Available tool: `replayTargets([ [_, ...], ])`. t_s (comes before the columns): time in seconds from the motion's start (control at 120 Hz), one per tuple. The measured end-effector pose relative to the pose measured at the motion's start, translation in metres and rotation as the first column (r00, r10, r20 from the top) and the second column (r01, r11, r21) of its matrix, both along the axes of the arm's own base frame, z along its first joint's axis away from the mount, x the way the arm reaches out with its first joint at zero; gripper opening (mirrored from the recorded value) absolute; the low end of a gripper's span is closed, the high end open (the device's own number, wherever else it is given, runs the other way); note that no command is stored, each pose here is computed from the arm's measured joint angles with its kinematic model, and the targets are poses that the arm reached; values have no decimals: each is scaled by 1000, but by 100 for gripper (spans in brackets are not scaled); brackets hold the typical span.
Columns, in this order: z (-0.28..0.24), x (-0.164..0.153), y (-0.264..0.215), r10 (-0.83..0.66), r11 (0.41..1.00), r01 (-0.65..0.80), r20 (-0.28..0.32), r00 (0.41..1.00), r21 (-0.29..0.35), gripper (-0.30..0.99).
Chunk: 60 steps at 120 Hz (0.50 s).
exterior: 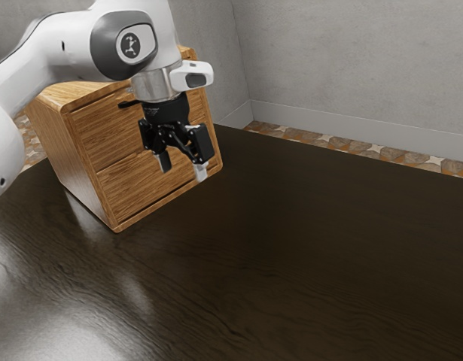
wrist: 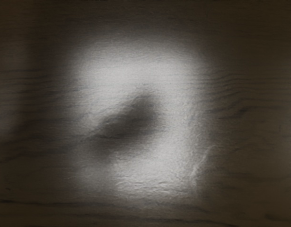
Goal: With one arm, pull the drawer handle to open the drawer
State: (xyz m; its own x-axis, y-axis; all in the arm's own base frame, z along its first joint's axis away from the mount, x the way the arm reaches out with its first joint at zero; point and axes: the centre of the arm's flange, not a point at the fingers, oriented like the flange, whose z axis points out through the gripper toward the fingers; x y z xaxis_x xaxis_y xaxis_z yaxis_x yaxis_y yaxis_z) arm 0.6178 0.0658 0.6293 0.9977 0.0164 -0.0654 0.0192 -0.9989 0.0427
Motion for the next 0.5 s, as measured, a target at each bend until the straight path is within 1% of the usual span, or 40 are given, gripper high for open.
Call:
replayTargets([
  [0.267,5,-1,2,1,1000,-1,13,1000,-6,69],
  [0.292,14,-4,2,2,1000,-2,29,1000,-6,69],
  [0.358,57,-19,1,-1,1000,1,102,995,-5,69],
  [0.392,74,-28,1,-3,1000,3,129,992,-6,69],
  [0.5,98,-38,-10,-19,1000,21,167,986,-10,69],
])
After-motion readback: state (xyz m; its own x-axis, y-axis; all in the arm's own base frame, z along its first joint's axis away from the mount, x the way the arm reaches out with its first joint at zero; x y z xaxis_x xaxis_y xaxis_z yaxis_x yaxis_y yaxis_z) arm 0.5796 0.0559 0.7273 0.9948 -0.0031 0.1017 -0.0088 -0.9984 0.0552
